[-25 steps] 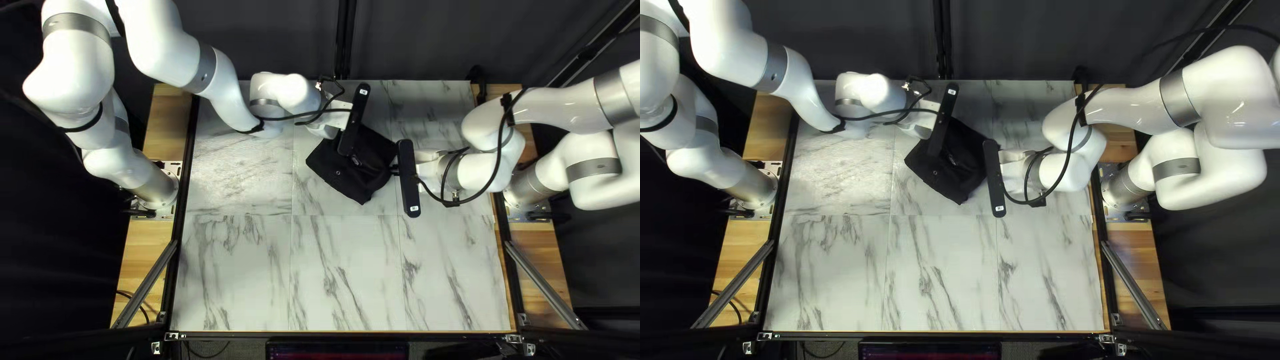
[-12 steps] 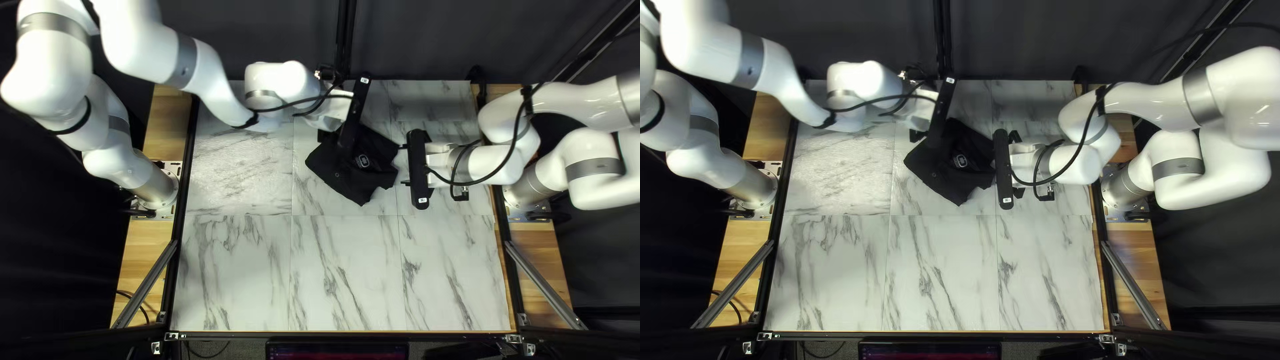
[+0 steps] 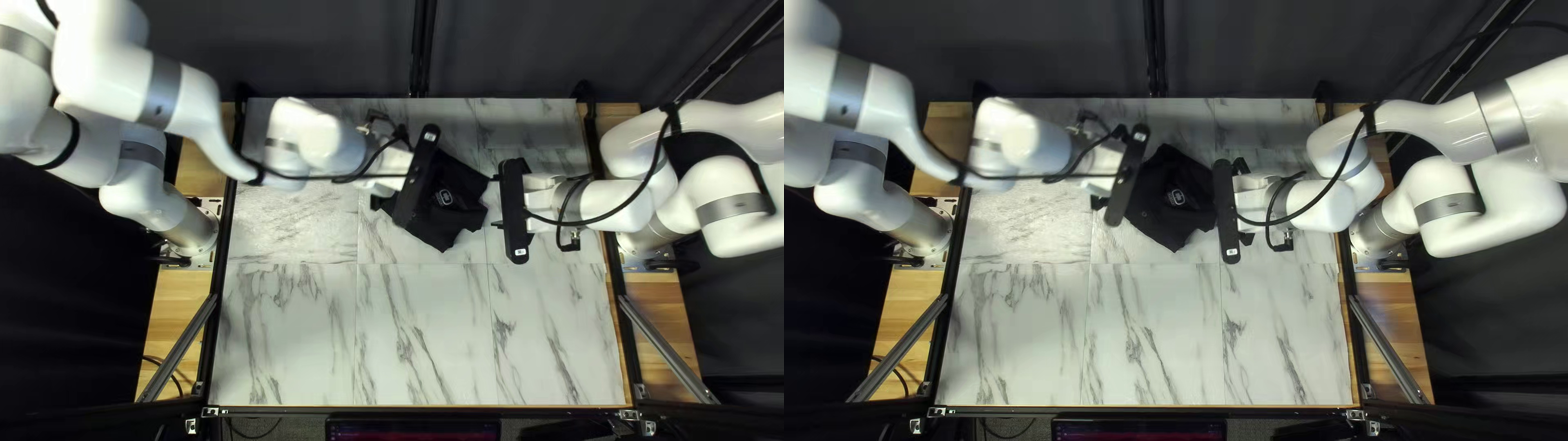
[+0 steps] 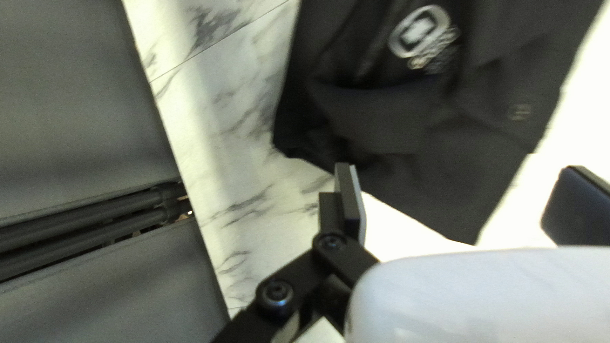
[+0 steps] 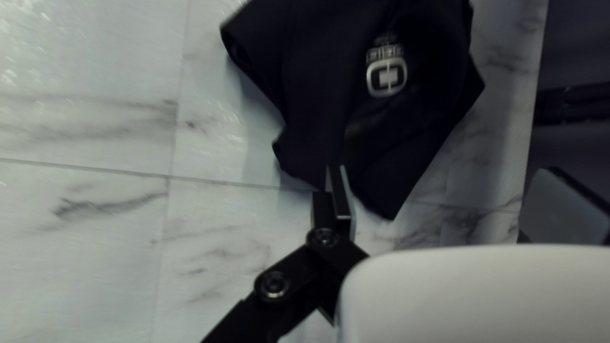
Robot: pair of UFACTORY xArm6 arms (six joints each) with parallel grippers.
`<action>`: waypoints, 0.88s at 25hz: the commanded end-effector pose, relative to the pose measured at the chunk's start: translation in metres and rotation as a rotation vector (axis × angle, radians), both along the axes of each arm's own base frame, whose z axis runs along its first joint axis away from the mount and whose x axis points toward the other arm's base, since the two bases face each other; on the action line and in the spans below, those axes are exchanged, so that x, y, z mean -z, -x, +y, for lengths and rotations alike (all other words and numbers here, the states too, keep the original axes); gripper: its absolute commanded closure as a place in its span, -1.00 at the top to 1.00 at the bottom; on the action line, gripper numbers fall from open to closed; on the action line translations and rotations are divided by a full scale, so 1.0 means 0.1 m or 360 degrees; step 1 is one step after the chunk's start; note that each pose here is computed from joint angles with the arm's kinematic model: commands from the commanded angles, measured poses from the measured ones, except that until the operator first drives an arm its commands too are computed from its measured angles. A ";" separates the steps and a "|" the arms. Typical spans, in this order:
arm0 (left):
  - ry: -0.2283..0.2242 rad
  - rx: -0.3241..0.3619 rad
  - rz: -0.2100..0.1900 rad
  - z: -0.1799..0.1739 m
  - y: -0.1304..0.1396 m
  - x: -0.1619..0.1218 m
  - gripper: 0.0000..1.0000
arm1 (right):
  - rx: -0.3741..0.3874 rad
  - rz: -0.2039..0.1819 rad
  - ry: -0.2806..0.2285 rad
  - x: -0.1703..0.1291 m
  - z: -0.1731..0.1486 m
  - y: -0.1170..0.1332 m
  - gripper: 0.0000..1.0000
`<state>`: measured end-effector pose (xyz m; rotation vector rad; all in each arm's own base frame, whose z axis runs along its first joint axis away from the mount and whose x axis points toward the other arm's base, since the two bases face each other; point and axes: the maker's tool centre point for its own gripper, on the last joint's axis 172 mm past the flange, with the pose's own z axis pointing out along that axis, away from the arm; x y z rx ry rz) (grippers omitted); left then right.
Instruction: Fold t-shirt
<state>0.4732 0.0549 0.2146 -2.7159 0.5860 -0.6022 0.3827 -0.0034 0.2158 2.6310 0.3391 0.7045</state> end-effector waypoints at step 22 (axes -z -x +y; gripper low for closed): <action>0.0358 -0.0134 -0.0079 0.58 0.90 -1.38 1.00 | 0.0064 -0.0175 -0.0344 -1.71 -0.20 0.94 1.00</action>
